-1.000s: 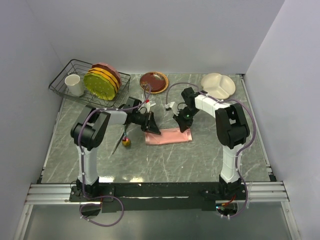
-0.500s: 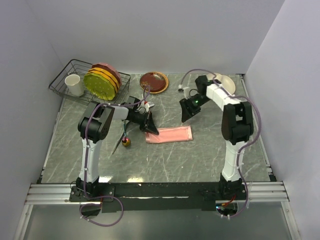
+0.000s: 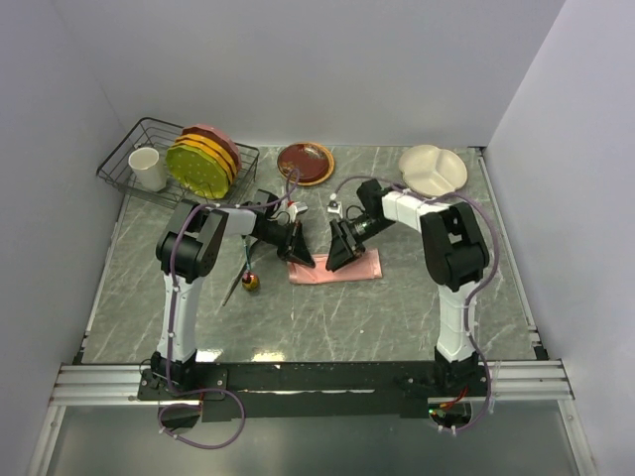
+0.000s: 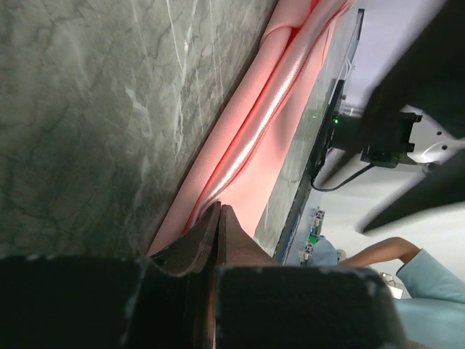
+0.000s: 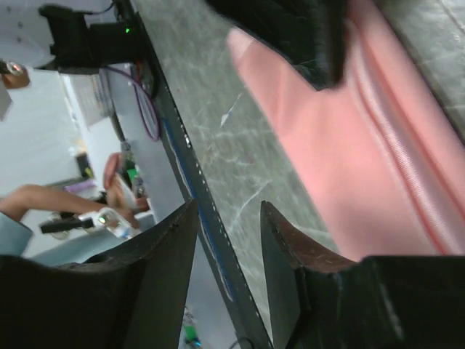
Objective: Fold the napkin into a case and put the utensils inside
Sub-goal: Smooth out the smaller rectangle-folded napkin at the center of the board.
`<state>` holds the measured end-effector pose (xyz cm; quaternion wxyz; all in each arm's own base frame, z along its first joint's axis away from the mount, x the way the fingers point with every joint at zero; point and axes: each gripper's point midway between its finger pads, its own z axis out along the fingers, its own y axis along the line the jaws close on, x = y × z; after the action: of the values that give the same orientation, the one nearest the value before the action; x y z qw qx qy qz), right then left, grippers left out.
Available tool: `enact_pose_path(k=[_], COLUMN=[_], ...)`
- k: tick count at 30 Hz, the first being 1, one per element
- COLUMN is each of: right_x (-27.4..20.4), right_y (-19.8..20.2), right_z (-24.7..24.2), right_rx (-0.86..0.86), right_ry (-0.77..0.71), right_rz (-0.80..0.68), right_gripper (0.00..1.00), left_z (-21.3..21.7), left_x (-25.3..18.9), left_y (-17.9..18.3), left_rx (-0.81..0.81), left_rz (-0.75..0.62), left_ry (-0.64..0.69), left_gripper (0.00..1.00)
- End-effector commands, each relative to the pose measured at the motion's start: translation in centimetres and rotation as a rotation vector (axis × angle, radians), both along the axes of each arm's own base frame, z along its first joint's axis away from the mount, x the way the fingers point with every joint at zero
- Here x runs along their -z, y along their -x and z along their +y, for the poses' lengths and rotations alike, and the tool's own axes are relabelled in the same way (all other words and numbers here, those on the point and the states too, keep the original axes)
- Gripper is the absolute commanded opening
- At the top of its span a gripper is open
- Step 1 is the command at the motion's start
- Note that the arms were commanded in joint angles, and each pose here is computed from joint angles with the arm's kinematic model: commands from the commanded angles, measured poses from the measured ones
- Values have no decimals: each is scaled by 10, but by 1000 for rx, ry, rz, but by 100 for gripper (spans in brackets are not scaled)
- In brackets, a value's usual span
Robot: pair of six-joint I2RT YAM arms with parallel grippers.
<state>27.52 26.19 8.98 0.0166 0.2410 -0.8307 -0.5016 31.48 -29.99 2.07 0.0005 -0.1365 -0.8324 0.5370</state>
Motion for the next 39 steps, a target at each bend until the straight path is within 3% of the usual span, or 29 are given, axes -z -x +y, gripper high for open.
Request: enact_pose_path(k=[1, 7, 9, 13, 16, 20, 26, 33, 39], right_x=[29, 80, 89, 95, 96, 102, 109, 119, 123], right_y=[-12, -19, -19, -22, -25, -26, -25, -27, -27], right_z=[-1, -41, -48, -54, -53, -58, -61, -71, -76], right_rx=[104, 212, 238, 277, 303, 327, 337, 324, 314], right_ry=[11, 128, 152, 197, 202, 234, 273, 341, 377], right_rz=[69, 155, 176, 187, 169, 164, 165, 133, 127], right_gripper=[47, 43, 41, 37, 33, 28, 24, 22, 22], left_z=[8, 12, 11, -3, -19, -40, -52, -13, 9], left_x=[27, 26, 16, -48, -82, -95, -54, 12, 22], left_y=[4, -4, -10, -17, 6, 42, 61, 69, 63], left_rx=[17, 34, 41, 95, 190, 252, 230, 194, 187], left_rz=[-4, -28, -64, -239, -296, -283, -142, 16, 35], left_ry=[-89, -88, -50, 89, 142, 172, 149, 41, 39], left_gripper=[5, 6, 11, 26, 34, 34, 28, 26, 30])
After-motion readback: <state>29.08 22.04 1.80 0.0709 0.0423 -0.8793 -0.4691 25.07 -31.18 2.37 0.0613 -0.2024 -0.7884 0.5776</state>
